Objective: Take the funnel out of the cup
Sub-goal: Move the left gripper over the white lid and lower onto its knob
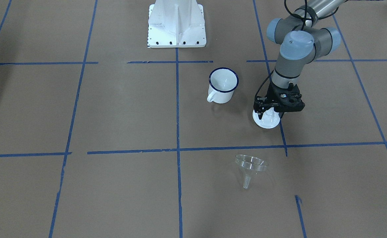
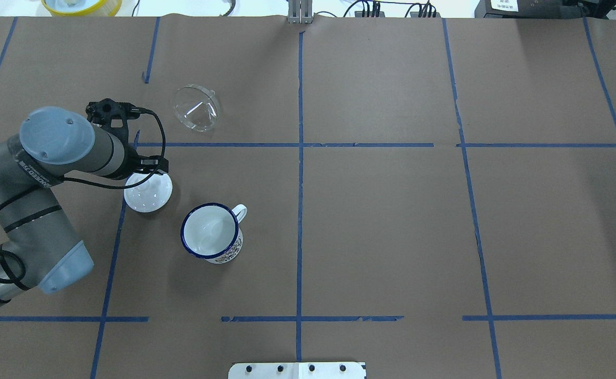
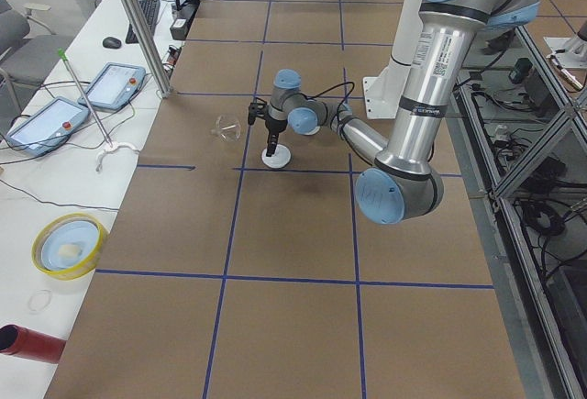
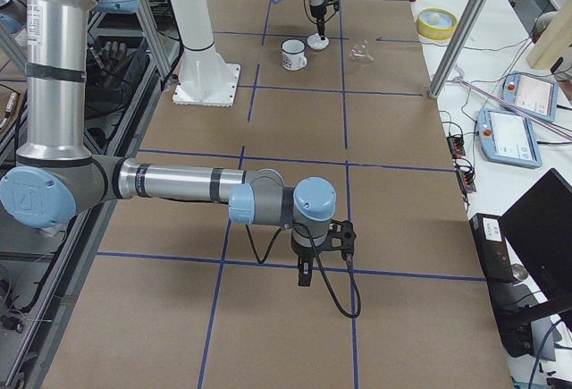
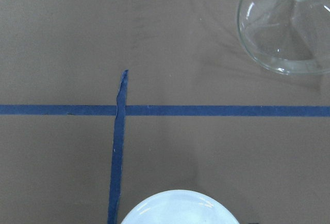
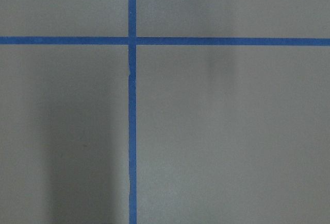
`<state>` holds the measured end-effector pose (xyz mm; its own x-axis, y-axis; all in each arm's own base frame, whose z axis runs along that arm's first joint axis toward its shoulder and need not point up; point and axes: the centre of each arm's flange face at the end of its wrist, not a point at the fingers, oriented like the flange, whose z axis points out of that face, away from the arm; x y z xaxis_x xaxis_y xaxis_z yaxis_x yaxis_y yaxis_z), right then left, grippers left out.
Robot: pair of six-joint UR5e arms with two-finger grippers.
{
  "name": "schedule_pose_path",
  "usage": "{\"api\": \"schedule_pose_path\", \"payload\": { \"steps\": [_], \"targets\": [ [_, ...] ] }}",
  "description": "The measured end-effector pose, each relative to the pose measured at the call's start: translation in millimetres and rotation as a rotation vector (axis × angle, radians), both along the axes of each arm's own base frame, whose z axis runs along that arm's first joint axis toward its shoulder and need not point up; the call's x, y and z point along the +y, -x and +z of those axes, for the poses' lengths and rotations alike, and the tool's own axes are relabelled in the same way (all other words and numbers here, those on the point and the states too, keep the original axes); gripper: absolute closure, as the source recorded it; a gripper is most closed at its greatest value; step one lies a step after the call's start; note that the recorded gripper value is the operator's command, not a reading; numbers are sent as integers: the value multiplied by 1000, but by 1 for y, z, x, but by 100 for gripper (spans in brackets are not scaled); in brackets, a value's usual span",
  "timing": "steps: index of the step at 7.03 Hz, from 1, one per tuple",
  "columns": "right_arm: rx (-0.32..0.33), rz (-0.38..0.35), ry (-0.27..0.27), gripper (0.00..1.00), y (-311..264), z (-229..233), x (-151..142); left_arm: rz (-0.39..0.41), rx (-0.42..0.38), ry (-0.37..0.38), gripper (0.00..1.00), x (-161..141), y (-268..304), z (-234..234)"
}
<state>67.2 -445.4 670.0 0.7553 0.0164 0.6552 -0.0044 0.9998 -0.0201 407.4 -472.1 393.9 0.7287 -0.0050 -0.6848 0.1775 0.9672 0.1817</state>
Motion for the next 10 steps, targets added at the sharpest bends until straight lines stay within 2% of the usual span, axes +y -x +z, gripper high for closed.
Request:
{"api": "schedule_pose_path", "payload": {
  "steps": [1, 4, 10],
  "targets": [
    [0, 0, 0, 0, 0, 0, 0, 11, 2, 11, 33, 3, 0, 3],
    [0, 0, 0, 0, 0, 0, 0, 47, 16, 46, 39, 13, 4, 11],
    [0, 0, 0, 0, 0, 0, 0, 51, 21, 48, 40, 15, 6, 0]
  ]
}}
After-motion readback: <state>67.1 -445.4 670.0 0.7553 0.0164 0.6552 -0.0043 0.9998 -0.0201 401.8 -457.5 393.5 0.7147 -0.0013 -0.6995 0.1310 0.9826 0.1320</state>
